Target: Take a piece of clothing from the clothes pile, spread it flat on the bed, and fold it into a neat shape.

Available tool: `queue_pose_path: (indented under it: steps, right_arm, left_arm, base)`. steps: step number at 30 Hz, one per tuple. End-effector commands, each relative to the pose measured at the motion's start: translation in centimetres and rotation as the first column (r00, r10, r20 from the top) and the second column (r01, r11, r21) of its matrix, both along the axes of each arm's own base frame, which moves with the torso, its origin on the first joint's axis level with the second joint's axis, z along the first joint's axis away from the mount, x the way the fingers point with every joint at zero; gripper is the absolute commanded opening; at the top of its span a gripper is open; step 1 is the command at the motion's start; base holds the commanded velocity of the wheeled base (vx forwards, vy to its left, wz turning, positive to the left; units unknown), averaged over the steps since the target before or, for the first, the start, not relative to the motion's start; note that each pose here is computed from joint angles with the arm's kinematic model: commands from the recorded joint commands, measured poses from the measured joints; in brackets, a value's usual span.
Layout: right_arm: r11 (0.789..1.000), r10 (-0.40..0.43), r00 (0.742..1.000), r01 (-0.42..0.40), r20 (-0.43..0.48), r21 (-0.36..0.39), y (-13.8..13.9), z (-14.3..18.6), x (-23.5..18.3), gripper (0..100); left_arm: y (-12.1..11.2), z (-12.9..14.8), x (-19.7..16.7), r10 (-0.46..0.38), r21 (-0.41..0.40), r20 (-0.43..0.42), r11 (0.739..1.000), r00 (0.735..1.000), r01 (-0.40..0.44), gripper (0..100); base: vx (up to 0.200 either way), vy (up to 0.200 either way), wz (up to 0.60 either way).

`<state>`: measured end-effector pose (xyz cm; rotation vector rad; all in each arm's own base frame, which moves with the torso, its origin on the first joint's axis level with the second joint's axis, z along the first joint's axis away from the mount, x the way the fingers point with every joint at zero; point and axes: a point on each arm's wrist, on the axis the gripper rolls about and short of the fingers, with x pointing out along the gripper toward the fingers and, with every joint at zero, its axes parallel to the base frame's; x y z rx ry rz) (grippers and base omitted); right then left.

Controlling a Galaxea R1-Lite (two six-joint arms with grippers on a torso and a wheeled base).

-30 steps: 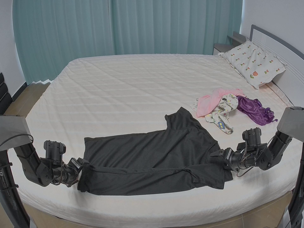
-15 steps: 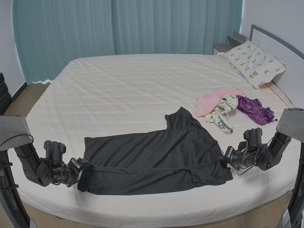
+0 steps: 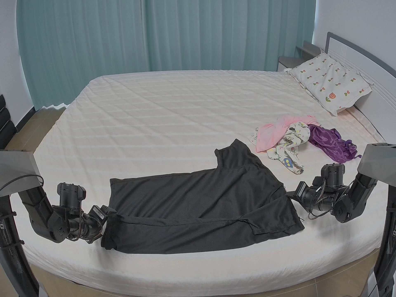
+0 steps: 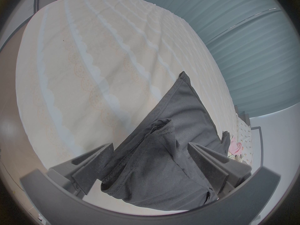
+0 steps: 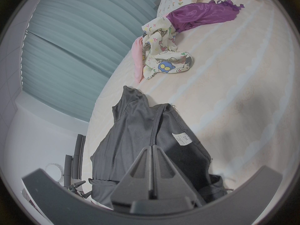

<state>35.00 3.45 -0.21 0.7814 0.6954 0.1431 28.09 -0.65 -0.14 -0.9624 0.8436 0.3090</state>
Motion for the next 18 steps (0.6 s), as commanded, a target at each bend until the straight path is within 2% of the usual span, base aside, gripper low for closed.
queue_pose_path:
  steps: [1, 2, 3, 8, 11, 13, 14, 18]
  right_arm:
    - [1.0, -0.001, 0.999, 0.001, -0.032, -0.005, -0.1, -1.6, -0.1, 0]
    - [1.0, -0.002, 1.0, 0.002, -0.03, -0.003, -0.1, -1.6, 0.0, 0]
    - [1.0, -0.002, 1.0, 0.002, -0.03, -0.003, -0.1, -1.6, 0.0, 100]
    - [1.0, -0.02, 1.0, 0.02, -0.012, -0.006, -0.3, -1.0, 0.0, 100]
    - [0.997, -0.08, 0.997, 0.08, 0.011, -0.011, -0.6, 0.4, -0.4, 100]
    - [0.994, -0.105, 0.994, 0.105, 0.008, 0.026, -0.3, 1.4, -1.0, 100]
    - [0.991, -0.113, 0.994, 0.113, -0.01, 0.069, 0.3, 2.3, -1.8, 100]
    - [0.992, -0.08, 0.996, 0.084, -0.042, 0.099, 2.1, 2.7, -3.3, 100]
  left_arm:
    - [0.0, -0.1, 0.0, 0.0, 0.0, -0.003, 1.0, 1.0, 0.0, 100]
    - [0.0, -0.1, 0.0, 0.0, 0.0, -0.003, 1.0, 1.0, 0.0, 100]
    - [0.0, -0.1, 0.0, 0.0, 0.0, -0.003, 1.0, 1.0, 0.0, 100]
    - [0.0, -0.1, 0.0, 0.0, 0.0, -0.003, 1.0, 1.0, 0.0, 100]
    - [0.0, -0.1, 0.0, 0.0, 0.0, -0.003, 1.0, 1.0, 0.0, 100]
    - [0.0, -0.1, 0.0, 0.0, 0.0, -0.003, 1.0, 1.0, 0.0, 100]
    - [0.0, -0.1, 0.0, 0.001, -0.001, -0.001, 1.0, 1.0, -0.001, 100]
    - [0.0, 0.0, 0.0, 0.002, -0.002, -0.001, 1.0, 1.0, -0.002, 100]
  base:
    - [0.0, 0.0, 0.0]
    - [0.0, 0.0, 0.0]
    - [0.0, 0.0, 0.0]
    - [0.0, 0.0, 0.0]
    - [0.0, 0.0, 0.0]
    - [0.0, 0.0, 0.0]
    - [0.0, 0.0, 0.0]
    - [0.0, 0.0, 0.0]
